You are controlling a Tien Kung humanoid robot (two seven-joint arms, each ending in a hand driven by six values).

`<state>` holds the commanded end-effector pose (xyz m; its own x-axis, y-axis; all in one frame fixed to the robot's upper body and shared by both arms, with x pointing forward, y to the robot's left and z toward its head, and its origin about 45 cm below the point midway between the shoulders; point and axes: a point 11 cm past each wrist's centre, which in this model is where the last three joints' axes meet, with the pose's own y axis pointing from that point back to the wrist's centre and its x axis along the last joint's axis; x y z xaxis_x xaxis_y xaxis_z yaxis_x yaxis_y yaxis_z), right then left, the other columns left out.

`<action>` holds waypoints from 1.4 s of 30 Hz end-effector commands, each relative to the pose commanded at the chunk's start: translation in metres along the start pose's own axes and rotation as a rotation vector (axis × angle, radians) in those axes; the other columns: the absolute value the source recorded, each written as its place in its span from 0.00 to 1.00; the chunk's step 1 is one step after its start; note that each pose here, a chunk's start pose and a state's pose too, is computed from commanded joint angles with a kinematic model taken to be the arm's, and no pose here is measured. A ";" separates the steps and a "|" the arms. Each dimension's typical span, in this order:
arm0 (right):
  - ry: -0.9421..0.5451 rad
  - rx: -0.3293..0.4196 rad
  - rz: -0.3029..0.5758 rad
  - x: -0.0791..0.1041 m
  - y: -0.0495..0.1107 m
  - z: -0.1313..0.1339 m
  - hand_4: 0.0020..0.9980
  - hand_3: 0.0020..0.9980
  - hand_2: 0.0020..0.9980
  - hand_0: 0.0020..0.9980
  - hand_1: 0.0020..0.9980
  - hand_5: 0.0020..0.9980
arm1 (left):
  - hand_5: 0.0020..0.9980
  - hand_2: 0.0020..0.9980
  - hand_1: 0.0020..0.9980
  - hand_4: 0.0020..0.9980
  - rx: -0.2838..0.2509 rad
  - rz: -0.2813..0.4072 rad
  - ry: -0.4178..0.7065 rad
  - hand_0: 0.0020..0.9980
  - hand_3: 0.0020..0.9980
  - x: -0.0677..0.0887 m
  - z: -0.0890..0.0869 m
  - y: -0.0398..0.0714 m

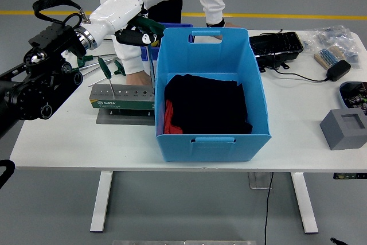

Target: Lift tool from toolbox,place it in box,lift tool from toolbox,place it in box

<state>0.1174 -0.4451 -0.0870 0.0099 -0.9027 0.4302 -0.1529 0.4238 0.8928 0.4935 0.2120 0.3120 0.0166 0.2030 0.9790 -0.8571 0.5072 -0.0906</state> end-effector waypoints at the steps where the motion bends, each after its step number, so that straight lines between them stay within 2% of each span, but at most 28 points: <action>1: 0.000 -0.001 0.000 0.000 0.000 0.000 0.79 0.55 0.70 0.64 0.63 0.66 | 0.63 0.00 0.00 0.72 -0.001 -0.003 -0.001 0.10 0.00 0.002 0.000 -0.001; 18: -0.005 0.001 0.000 0.000 0.000 0.000 0.79 0.55 0.69 0.63 0.63 0.66 | 0.60 0.00 0.00 0.70 -0.040 0.014 -0.051 0.09 0.00 0.026 0.007 -0.010; 31: -0.008 0.000 0.000 0.001 0.000 0.001 0.79 0.55 0.70 0.63 0.63 0.66 | 0.59 0.00 0.00 0.69 -0.086 0.083 -0.081 0.08 0.00 0.065 0.017 -0.016; 38: -0.009 0.001 0.002 0.002 0.000 0.000 0.79 0.55 0.70 0.63 0.63 0.66 | 0.59 0.00 0.00 0.69 -0.092 0.115 -0.089 0.07 0.00 0.088 0.018 -0.021; 42: -0.009 0.001 0.003 0.002 0.000 0.001 0.79 0.55 0.69 0.63 0.63 0.66 | 0.59 0.00 0.00 0.69 -0.111 0.135 -0.077 0.07 0.00 0.098 0.026 -0.024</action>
<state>0.1169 -0.4474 -0.0863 0.0004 -0.9021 0.4315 -0.1539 0.4263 0.8914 0.5024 0.1981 0.4150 -0.1379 0.2125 0.9674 -0.7867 0.5699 -0.2373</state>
